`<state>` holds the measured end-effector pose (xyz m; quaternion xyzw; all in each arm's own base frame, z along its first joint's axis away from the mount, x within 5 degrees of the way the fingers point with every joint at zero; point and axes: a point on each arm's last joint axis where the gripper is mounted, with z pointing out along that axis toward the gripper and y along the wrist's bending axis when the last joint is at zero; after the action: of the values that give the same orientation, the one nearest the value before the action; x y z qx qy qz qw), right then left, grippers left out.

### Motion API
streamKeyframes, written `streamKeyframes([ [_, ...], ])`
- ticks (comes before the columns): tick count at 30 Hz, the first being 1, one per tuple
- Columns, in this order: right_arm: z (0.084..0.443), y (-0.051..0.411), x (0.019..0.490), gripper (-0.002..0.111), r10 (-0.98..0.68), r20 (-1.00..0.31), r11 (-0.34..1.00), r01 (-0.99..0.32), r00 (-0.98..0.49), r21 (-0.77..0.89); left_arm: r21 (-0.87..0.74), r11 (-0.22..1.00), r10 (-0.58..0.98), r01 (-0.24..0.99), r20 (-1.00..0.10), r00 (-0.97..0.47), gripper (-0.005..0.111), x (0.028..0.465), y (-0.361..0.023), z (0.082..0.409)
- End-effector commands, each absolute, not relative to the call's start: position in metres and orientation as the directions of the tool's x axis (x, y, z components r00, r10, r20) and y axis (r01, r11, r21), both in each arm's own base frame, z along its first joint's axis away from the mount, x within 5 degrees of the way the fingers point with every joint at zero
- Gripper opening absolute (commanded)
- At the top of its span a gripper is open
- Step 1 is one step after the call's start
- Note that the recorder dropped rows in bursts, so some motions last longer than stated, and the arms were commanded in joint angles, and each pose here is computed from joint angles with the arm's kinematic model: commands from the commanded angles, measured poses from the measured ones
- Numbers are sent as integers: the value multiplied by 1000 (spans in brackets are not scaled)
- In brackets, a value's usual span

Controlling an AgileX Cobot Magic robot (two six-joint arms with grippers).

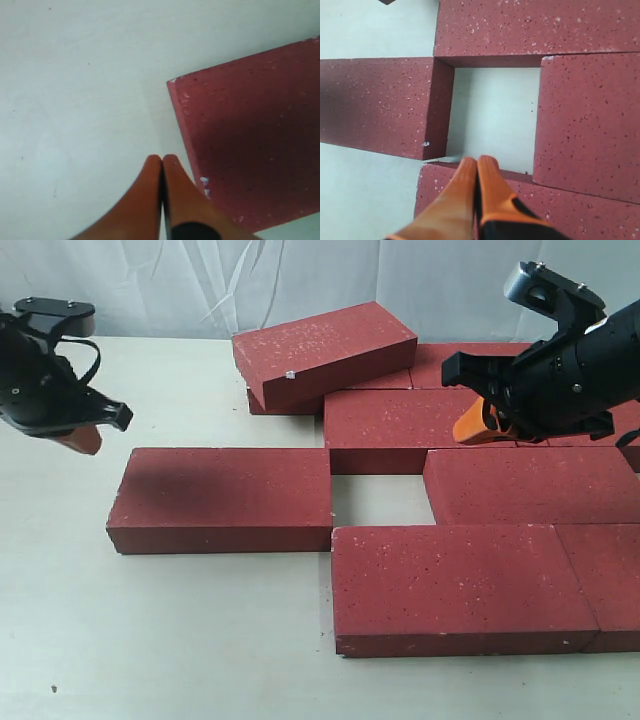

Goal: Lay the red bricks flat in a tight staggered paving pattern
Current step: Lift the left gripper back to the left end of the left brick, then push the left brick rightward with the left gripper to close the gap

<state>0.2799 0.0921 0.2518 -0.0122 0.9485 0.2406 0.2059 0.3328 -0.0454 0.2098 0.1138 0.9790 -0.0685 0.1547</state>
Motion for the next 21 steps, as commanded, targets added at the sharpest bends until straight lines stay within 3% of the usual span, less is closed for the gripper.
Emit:
streamKeyframes([
  [1,251,91,280,-1,79,-402,885,-122,-912,449,-90,979,147,185,-324,-935,0,326,-34,196],
  [7,251,91,279,-1,77,-400,885,-122,-913,449,-99,984,106,149,-349,-931,0,322,-32,181],
  [21,251,91,279,-1,77,-400,885,-122,-913,449,-190,981,6,47,-207,-978,0,325,-41,138],
])
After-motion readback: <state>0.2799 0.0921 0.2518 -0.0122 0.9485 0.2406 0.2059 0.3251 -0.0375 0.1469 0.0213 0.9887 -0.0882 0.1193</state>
